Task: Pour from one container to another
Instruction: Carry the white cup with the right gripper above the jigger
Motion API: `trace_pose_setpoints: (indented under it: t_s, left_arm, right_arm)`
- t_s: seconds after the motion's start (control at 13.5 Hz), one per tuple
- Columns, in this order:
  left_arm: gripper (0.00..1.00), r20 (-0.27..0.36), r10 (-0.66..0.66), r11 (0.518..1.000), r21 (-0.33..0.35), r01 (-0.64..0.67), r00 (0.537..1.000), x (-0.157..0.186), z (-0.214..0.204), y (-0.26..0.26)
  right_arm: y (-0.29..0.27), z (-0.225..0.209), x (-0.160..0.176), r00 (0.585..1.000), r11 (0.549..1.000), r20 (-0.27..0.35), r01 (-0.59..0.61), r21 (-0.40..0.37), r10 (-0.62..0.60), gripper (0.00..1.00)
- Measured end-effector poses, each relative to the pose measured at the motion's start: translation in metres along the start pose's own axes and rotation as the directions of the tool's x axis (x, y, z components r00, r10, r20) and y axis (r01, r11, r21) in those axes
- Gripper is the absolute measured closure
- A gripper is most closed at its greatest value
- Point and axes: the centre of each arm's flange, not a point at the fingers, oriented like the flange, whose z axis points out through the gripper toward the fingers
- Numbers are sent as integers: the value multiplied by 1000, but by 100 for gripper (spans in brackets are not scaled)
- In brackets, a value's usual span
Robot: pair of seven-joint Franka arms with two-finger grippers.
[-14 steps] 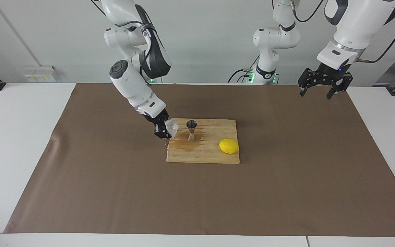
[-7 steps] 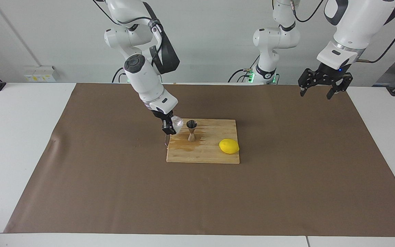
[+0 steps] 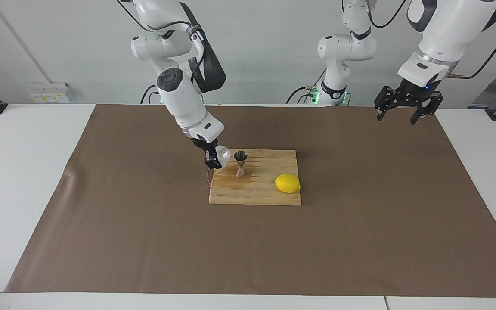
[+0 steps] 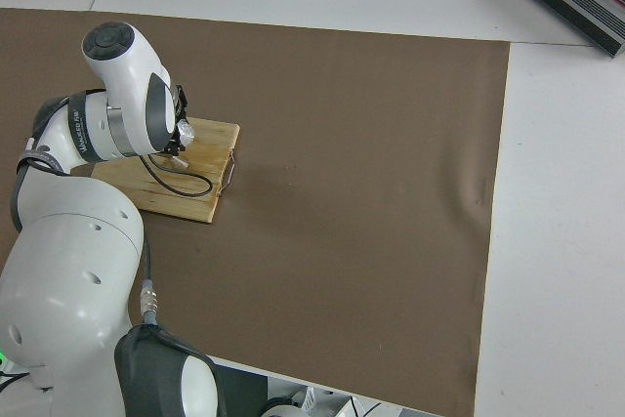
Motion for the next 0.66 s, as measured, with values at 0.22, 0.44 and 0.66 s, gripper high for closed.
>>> trace_pose_setpoints:
  t_s: [0.22, 0.44, 0.66]
  left_arm:
    - [0, 0, 0, 1000, 0, 0, 1000, 0, 0, 0]
    - [0, 0, 0, 1000, 0, 0, 1000, 0, 0, 0]
    - [0, 0, 0, 1000, 0, 0, 1000, 0, 0, 0]
  right_arm:
    - [-1, -3, 12, 998, 999, 55, 30, -22, -29, 48]
    - [-1, -3, 14, 994, 998, 94, 60, -32, -57, 48]
    - [-4, -3, 25, 986, 993, 129, 109, -37, -104, 48]
